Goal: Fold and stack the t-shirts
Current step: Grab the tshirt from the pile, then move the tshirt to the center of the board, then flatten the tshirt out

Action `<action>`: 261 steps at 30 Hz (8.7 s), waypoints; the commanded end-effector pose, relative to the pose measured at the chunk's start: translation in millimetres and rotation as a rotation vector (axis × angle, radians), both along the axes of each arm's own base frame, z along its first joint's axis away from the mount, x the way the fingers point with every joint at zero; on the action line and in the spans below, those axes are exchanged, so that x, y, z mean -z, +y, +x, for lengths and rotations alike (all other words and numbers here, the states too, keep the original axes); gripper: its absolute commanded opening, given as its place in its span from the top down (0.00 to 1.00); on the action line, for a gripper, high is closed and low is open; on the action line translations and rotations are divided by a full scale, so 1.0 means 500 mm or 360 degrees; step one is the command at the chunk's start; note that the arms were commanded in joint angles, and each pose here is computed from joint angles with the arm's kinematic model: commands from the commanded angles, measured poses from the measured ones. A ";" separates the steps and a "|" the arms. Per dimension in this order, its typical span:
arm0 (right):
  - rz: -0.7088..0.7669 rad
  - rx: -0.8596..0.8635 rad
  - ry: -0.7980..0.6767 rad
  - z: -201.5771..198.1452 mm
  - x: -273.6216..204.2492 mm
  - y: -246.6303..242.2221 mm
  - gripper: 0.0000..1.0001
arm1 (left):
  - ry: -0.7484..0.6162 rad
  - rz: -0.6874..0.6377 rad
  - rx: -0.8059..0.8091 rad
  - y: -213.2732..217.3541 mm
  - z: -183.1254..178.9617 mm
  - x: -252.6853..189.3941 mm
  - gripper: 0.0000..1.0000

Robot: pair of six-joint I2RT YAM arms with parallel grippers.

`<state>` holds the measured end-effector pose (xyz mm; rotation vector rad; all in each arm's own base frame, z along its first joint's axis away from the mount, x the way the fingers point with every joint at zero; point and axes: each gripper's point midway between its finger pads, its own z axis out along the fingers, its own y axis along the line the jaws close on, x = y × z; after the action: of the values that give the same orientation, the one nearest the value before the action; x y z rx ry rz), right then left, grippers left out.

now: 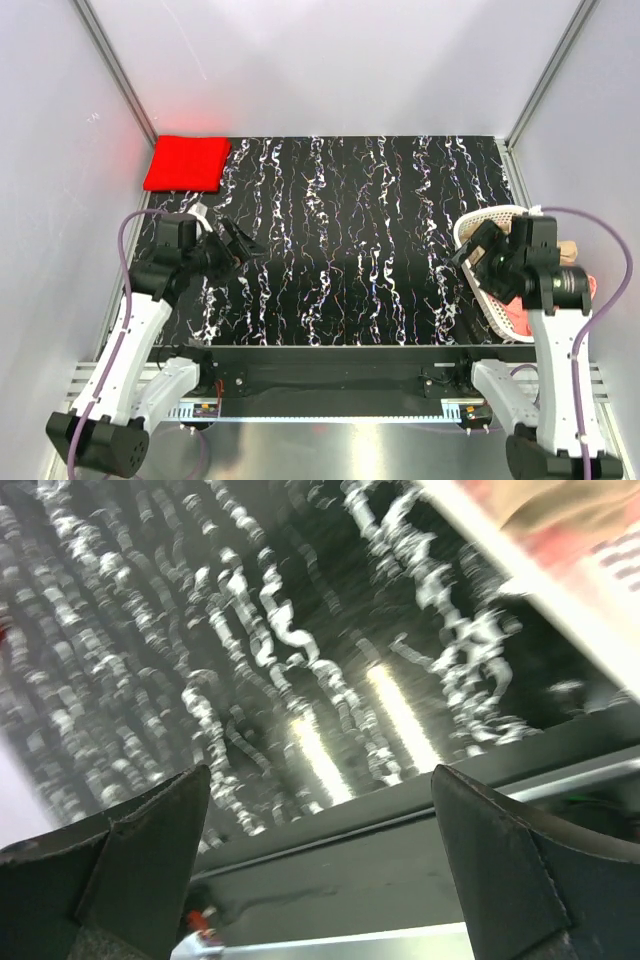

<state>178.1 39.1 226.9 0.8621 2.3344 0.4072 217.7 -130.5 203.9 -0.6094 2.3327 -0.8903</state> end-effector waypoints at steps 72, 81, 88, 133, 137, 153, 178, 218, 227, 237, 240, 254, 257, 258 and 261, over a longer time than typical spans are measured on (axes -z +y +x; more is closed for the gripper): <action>0.0801 -0.1124 -0.1621 0.124 -0.760 0.331 1.00 | -0.0463 0.0173 0.0339 0.013 -0.101 -0.199 0.37; 0.1336 -0.1252 -0.2413 -0.016 -1.104 0.297 1.00 | -0.0479 0.0176 0.0300 0.021 -0.118 -0.213 0.34; 0.1398 -0.1316 -0.2245 0.025 -1.060 0.331 1.00 | -0.0520 0.0202 0.0256 0.032 -0.122 -0.230 0.26; -0.0085 -0.1570 0.0299 0.241 0.243 0.456 0.26 | 0.0641 0.0432 0.0638 -0.141 -0.131 0.256 0.16; -0.0072 -0.1604 0.0357 0.233 0.284 0.466 0.29 | 0.0743 0.0352 0.0696 -0.160 -0.149 0.297 0.16; -0.0013 -0.1517 0.0034 0.301 0.070 0.510 1.00 | 0.0393 0.0542 0.0324 -0.016 0.011 0.136 1.00; 0.0026 -0.0810 -0.0661 0.350 -0.281 0.224 1.00 | -0.0063 0.0922 -0.0352 0.244 0.049 -0.163 1.00; -0.0413 -0.0981 0.0482 0.384 0.303 0.304 0.42 | 0.1121 0.0682 -0.0239 0.157 0.043 0.315 0.40; -0.0420 -0.0928 0.0433 0.467 0.380 0.332 0.43 | 0.1309 0.0856 -0.0167 0.182 0.138 0.382 0.39; -0.0222 -0.0678 0.0358 0.671 0.402 0.330 0.43 | 0.1261 0.0826 -0.0161 0.244 0.356 0.416 0.39; -0.0129 -0.0684 0.0255 0.730 0.381 0.339 0.42 | 0.0989 0.0830 -0.0181 0.249 0.472 0.345 0.37; -0.0436 -0.0718 0.0195 0.537 0.111 0.233 0.22 | 0.0493 0.0889 -0.0020 0.148 0.279 0.137 0.27; -0.0342 -0.0803 0.0328 0.390 0.148 0.218 0.25 | 0.0380 0.0799 0.0064 0.090 0.204 0.129 0.28; -0.0317 -0.0812 0.0404 0.316 0.175 0.200 0.26 | 0.0381 0.0735 0.0109 0.068 0.178 0.133 0.29; -0.0213 -0.0840 0.0465 0.202 0.215 0.193 0.34 | 0.0416 0.0637 0.0204 0.016 0.100 0.156 0.31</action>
<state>325.6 138.0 150.0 0.2387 2.7362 0.3060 277.8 -96.5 126.5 -0.4273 2.7356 -0.2385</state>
